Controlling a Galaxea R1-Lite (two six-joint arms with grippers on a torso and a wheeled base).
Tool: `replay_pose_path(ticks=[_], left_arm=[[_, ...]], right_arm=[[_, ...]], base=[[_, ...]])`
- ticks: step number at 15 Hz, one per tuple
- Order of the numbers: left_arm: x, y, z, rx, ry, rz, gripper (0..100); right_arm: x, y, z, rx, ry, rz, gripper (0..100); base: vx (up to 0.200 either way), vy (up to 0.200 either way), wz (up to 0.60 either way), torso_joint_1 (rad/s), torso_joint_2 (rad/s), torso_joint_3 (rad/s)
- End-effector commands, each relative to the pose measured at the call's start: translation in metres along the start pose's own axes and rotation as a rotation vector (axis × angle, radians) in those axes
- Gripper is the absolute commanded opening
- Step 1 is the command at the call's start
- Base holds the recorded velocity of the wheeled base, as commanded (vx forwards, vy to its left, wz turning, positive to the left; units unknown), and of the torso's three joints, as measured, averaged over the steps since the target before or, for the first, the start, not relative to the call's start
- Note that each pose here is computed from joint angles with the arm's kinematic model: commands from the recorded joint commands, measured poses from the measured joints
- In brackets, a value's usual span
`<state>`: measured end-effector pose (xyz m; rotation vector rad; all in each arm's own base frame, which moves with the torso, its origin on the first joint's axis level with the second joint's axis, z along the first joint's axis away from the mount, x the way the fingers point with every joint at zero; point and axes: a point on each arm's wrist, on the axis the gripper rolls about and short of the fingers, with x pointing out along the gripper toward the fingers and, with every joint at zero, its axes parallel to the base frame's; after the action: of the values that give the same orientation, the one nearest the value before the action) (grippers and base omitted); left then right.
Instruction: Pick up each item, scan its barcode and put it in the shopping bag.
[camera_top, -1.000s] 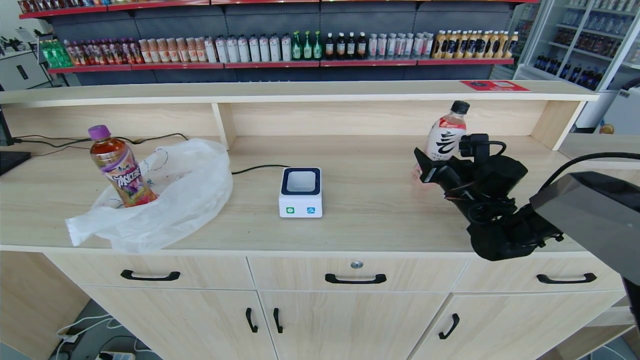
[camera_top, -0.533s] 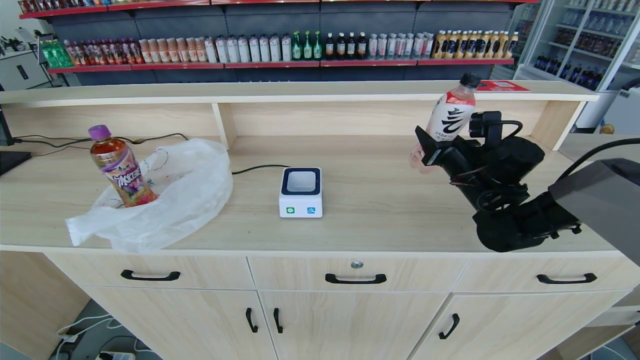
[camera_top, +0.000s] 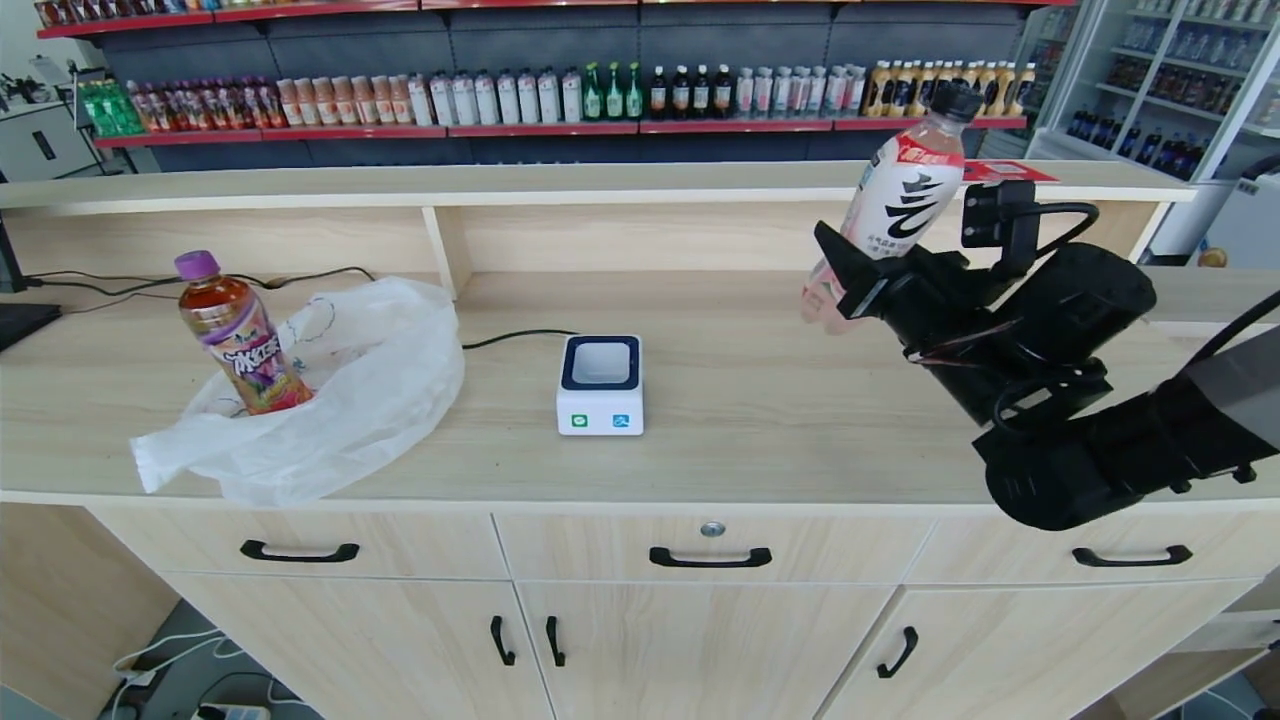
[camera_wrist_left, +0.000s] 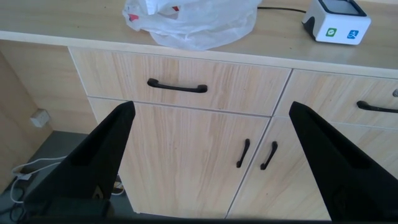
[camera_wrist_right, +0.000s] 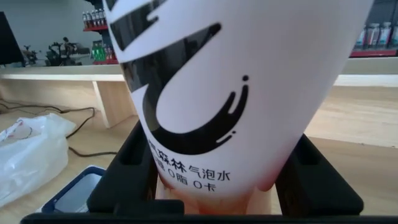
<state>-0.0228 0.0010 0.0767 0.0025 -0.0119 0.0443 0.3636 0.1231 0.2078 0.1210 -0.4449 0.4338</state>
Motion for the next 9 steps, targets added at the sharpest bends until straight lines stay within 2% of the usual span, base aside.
replay_pose_path(ticks=[1, 3, 5, 9], left_arm=[[0.000, 0.000, 0.000, 0.000, 0.000, 0.000, 100], [0.000, 0.000, 0.000, 0.002, 0.000, 0.000, 100], [0.000, 0.000, 0.000, 0.002, 0.000, 0.000, 100], [0.000, 0.000, 0.000, 0.000, 0.000, 0.000, 100]], right_arm=[[-0.023, 0.024, 0.019, 0.025, -0.006, 0.050, 0], [-0.044, 0.041, 0.018, 0.041, 0.005, 0.088, 0], [-0.072, 0.058, 0.020, 0.060, 0.073, 0.130, 0], [-0.105, 0.070, 0.029, 0.076, 0.131, 0.176, 0]], base=[[0.000, 0.000, 0.00, 0.000, 0.00, 0.000], [0.000, 0.000, 0.00, 0.000, 0.00, 0.000], [0.000, 0.000, 0.00, 0.000, 0.00, 0.000], [0.000, 0.000, 0.00, 0.000, 0.00, 0.000]])
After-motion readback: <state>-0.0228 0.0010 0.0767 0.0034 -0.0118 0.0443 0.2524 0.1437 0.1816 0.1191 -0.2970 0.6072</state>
